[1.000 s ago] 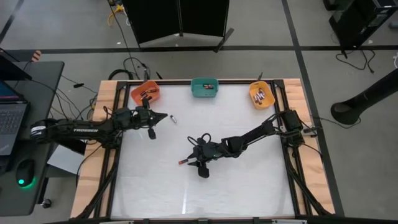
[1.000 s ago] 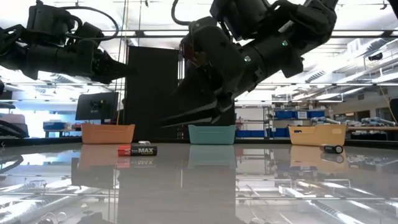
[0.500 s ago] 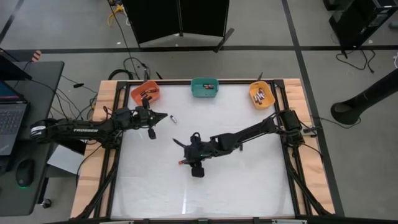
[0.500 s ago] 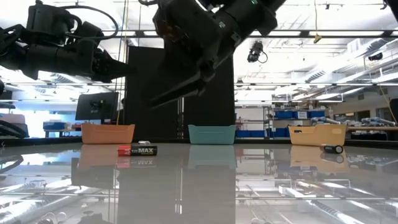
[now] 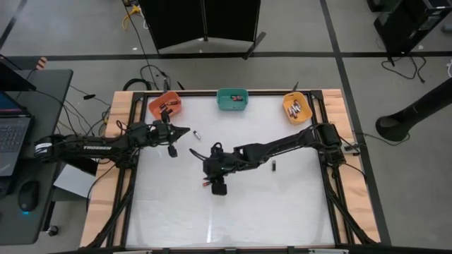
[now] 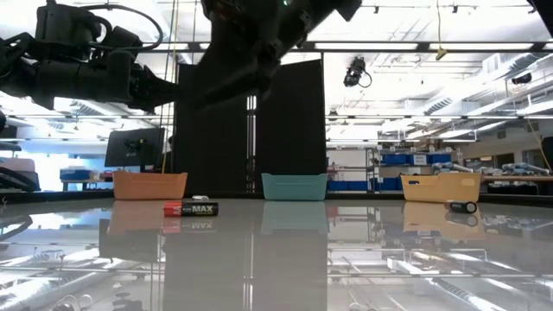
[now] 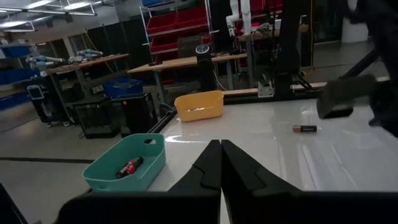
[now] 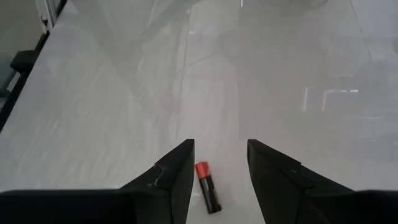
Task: Sort batteries
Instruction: Put the red battery into the green bin
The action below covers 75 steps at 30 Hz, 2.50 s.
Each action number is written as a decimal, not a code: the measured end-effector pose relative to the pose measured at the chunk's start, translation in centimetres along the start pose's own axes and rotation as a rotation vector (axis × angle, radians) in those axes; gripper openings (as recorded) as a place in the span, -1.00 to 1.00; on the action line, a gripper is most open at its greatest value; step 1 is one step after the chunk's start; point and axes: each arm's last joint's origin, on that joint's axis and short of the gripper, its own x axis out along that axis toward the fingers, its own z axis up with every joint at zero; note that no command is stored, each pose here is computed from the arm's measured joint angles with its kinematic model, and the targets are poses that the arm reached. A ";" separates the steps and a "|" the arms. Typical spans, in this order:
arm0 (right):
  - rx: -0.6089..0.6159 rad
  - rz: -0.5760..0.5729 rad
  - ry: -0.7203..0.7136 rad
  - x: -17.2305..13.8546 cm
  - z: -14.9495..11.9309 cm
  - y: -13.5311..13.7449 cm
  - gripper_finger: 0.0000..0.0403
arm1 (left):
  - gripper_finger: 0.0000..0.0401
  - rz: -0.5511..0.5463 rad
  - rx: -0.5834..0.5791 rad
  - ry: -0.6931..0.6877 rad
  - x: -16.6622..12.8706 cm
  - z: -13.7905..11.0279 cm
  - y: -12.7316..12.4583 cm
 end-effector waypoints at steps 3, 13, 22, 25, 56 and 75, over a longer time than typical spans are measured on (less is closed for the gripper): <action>-0.015 -0.003 0.000 -0.4 0.6 -0.1 -0.21 | -0.96 0.000 0.001 0.000 0.0 0.0 0.0; -0.037 0.000 0.099 1.9 -1.2 -0.4 -0.21 | -0.96 -0.001 0.022 0.001 0.0 0.0 0.0; -0.053 0.009 0.169 4.9 -3.4 -0.7 -0.21 | -0.96 -0.005 0.018 0.004 0.0 0.0 0.0; -0.059 0.024 0.190 5.9 -4.2 -0.8 -0.21 | -0.96 -0.004 0.017 0.004 0.0 0.0 0.0; -0.205 -0.042 0.192 5.2 -2.3 0.9 -0.71 | -0.96 0.001 0.014 0.009 0.0 -0.1 0.0; -0.060 -0.386 0.289 -6.0 1.4 -13.5 -0.71 | -0.96 0.039 -0.005 0.017 0.0 -0.1 0.1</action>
